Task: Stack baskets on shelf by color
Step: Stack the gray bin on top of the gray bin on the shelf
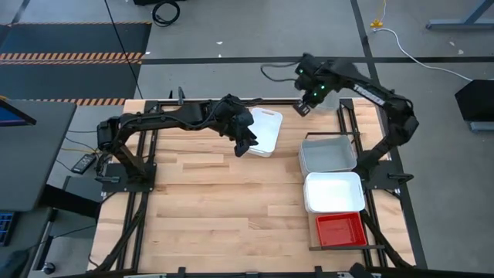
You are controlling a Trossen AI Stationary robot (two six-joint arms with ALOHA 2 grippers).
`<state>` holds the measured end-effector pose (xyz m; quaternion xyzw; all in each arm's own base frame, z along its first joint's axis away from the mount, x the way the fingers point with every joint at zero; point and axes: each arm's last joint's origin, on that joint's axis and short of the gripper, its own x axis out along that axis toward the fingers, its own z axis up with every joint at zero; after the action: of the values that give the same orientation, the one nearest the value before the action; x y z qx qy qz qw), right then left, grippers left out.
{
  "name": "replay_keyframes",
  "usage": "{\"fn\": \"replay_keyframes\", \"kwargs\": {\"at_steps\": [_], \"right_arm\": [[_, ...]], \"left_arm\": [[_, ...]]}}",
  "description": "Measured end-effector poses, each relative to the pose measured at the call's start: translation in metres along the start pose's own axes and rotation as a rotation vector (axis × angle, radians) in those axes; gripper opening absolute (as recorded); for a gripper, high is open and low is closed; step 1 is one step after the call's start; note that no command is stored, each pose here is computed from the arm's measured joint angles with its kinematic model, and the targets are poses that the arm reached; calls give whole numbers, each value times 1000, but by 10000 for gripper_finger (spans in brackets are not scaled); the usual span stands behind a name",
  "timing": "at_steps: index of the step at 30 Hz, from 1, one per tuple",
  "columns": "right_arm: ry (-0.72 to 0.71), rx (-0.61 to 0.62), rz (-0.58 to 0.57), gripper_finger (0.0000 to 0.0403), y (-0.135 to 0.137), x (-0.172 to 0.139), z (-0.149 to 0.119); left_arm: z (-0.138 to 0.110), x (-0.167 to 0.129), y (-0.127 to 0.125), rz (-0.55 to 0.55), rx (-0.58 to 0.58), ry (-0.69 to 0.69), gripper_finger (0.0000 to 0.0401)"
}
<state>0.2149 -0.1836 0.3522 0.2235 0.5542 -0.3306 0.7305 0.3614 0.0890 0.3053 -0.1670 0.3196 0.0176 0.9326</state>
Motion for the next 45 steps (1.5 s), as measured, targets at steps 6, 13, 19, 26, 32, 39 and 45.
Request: {"fn": "replay_keyframes", "kwargs": {"at_steps": [6,13,19,26,32,39,45], "right_arm": [[-140,-152,53,3,14,-71,-8],[-273,-402,161,3,41,-130,-41],[-293,-233,213,3,57,-143,-57],[-217,119,279,4,74,-139,-57],[-166,269,312,4,90,-137,-61],[-112,343,305,5,113,-131,-76],[-33,484,265,5,139,-117,-97]], "left_arm": [[0,0,0,0,-3,0,133],[-1,1,-3,4,0,2,133],[-3,4,-13,-15,-1,15,133],[-7,8,-32,-30,-55,28,133],[-14,13,-57,-32,-58,34,133],[-20,16,-83,-43,-47,32,133],[-23,17,-93,-72,34,36,133]]}}
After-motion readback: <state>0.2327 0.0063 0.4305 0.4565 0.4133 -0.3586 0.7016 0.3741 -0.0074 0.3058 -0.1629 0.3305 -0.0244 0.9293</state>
